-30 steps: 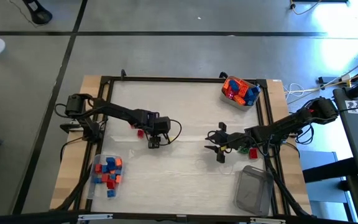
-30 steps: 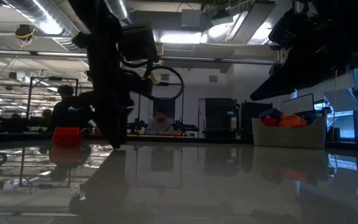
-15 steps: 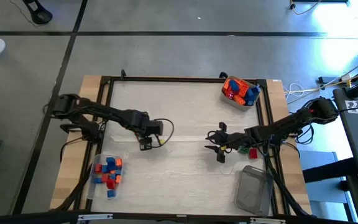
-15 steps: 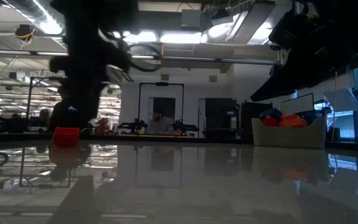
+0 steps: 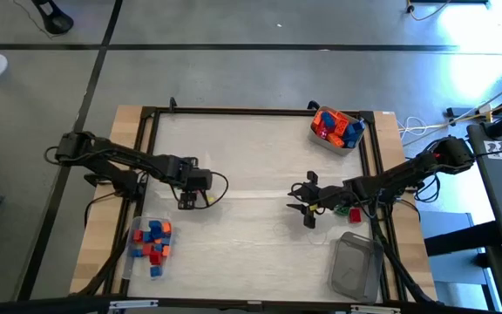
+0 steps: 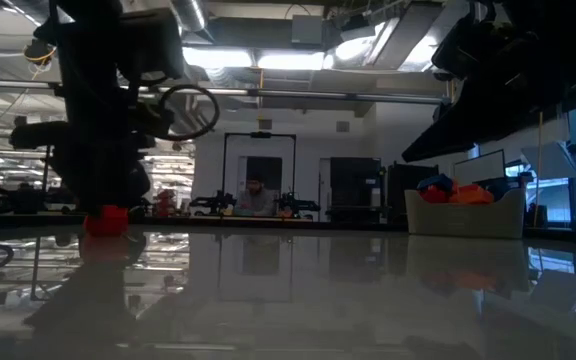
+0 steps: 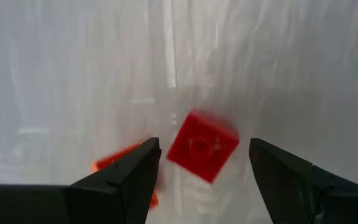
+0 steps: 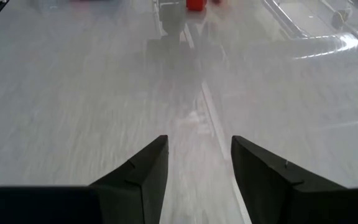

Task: Sort blocks by size
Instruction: Put the red game piece into the transparent bin

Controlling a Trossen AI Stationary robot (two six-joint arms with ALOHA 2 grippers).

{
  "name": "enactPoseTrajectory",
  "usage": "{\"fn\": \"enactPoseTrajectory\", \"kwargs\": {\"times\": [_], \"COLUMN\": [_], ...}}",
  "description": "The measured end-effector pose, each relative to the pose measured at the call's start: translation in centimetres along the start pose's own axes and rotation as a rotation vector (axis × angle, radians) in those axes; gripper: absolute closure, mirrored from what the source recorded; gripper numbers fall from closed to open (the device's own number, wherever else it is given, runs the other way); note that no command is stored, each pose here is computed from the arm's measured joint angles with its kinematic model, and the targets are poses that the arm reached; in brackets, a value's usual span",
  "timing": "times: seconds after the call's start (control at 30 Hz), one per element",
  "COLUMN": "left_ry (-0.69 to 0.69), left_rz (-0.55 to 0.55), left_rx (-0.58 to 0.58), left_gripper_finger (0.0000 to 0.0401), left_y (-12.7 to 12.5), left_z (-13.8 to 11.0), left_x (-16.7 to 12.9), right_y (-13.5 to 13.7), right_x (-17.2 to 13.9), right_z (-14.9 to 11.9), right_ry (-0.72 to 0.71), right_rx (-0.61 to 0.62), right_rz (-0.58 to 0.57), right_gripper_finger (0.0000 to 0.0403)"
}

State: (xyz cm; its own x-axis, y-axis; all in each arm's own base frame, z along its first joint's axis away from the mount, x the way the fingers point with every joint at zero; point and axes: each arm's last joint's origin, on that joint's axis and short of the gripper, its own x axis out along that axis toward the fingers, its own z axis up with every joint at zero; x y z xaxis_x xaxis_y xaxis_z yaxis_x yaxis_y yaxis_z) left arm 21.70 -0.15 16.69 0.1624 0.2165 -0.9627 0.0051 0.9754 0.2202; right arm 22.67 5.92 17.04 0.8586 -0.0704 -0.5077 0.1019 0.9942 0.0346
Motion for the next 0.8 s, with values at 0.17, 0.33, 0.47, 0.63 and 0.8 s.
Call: {"fn": "enactPoseTrajectory", "kwargs": {"times": [0.17, 0.33, 0.47, 0.63, 0.8], "left_ry": [-0.042, -0.027, 0.005, -0.013, 0.001], "left_rz": [0.001, 0.001, -0.001, 0.0, 0.004], "left_rx": [0.055, 0.058, 0.09, 0.139, 0.126], "left_gripper_finger": [0.0164, 0.0164, 0.0164, 0.0164, 0.0164], "left_y": [-0.03, -0.02, -0.02, 0.05, 0.74], "left_z": [0.38, 0.23, -0.07, 0.1, 0.01], "left_x": [0.08, 0.09, 0.09, 0.11, 0.29], "right_y": [-0.01, -0.01, -0.01, -0.01, -0.01], "right_x": [0.0, 0.0, 0.0, 0.0, 0.0], "right_z": [0.02, 0.0, -0.01, -0.01, 0.0], "right_ry": [-0.002, 0.0, 0.001, 0.001, 0.001], "right_rx": [0.0, 0.0, -0.001, -0.001, 0.0], "right_rz": [-0.001, -0.001, -0.001, -0.001, 0.0], "right_gripper_finger": [0.0227, 0.0227, 0.0227, 0.0227, 0.0227]}}
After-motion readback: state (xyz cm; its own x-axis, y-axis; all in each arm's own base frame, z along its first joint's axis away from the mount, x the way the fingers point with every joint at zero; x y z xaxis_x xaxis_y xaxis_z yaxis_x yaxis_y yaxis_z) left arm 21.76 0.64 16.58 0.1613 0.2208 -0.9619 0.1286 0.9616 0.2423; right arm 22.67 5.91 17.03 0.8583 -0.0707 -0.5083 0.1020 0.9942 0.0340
